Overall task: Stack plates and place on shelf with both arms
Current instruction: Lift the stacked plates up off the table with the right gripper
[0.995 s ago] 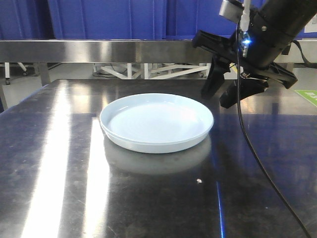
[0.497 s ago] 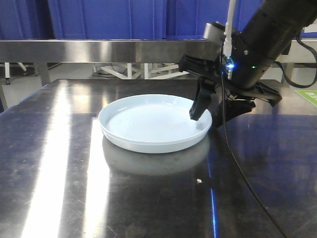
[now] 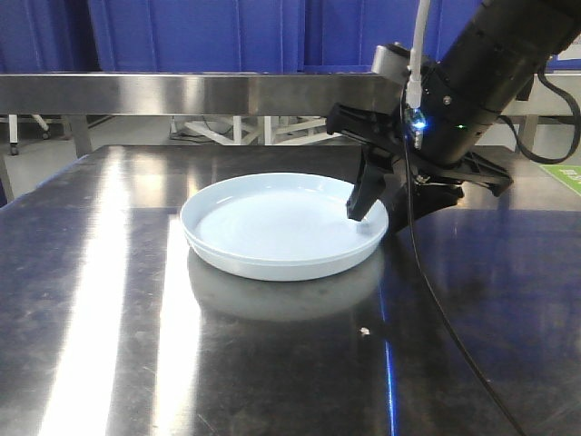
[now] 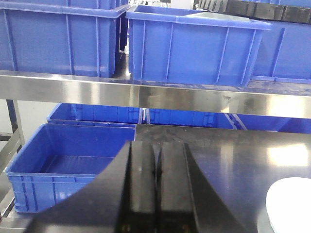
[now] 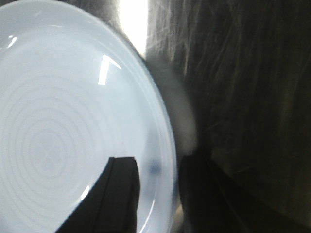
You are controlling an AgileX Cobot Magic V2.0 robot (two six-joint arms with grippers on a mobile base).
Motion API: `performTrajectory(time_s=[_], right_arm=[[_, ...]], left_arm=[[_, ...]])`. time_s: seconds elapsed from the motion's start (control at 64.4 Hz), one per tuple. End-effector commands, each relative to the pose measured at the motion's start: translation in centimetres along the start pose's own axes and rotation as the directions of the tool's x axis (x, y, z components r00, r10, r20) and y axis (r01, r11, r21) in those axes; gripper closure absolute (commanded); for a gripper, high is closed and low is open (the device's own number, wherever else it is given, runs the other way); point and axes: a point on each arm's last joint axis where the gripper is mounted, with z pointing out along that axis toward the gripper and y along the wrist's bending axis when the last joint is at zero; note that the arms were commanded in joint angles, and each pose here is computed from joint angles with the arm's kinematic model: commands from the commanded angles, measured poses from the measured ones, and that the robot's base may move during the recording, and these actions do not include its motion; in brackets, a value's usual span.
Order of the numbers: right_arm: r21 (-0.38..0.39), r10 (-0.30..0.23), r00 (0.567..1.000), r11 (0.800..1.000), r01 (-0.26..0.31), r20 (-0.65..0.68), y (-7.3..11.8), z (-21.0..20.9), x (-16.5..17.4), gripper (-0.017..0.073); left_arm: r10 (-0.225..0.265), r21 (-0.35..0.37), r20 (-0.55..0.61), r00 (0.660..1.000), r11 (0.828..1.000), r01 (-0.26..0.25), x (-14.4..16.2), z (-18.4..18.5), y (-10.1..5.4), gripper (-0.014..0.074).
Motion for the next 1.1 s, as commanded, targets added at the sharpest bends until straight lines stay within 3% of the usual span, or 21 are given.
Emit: performTrajectory(time_s=[0.0,0.109,0.326,0.544,0.668,0.855,0.979,1.088], right_arm=[[-0.022,-0.014,0.998,1.0,0.016,0.069,0.7,-1.2,-1.0,0.0209],[-0.021,-0.014,0.998,1.0,0.015,0.061,0.7,-1.1,-0.9,0.027],[-0.021,-0.014,0.999,1.0,0.015,0.053,0.7,-1.1,-0.8,0.0513],[-0.04,-0.024,0.994,0.999,0.029,0.104,1.4,-3.0,-1.2,0.0507],[-0.064,-0.039,0.973,0.996,0.055,0.226,2.3,-5.9,-1.9,0.0507],[-0.042,-0.129,0.879,0.985,0.167,0.459,3.1,-10.6,-2.3,0.0507],[0.032,-0.197,0.77,0.974,0.223,0.606,2.4,-13.4,-1.4,0.0507],[0.111,-0.241,0.668,0.966,0.232,0.704,1.0,-15.4,0.1,0.0507]], left_arm=[[-0.013,-0.009,0.114,0.993,1.0,0.014,-1.8,-0.1,0.0,0.0511],[-0.013,-0.009,0.114,0.993,1.0,0.014,-1.8,-0.1,0.0,0.0511],[-0.013,-0.009,0.114,0.993,1.0,0.014,-1.8,-0.1,0.0,0.0511],[-0.013,-0.009,0.114,0.993,1.0,0.014,-1.8,-0.1,0.0,0.0511],[-0.013,-0.009,0.114,0.993,1.0,0.014,-1.8,-0.1,0.0,0.0511],[-0.013,-0.009,0.114,0.993,1.0,0.014,-1.8,-0.1,0.0,0.0511],[-0.013,-0.009,0.114,0.993,1.0,0.014,-1.8,-0.1,0.0,0.0511],[-0.013,-0.009,0.114,0.993,1.0,0.014,-1.8,-0.1,0.0,0.0511]])
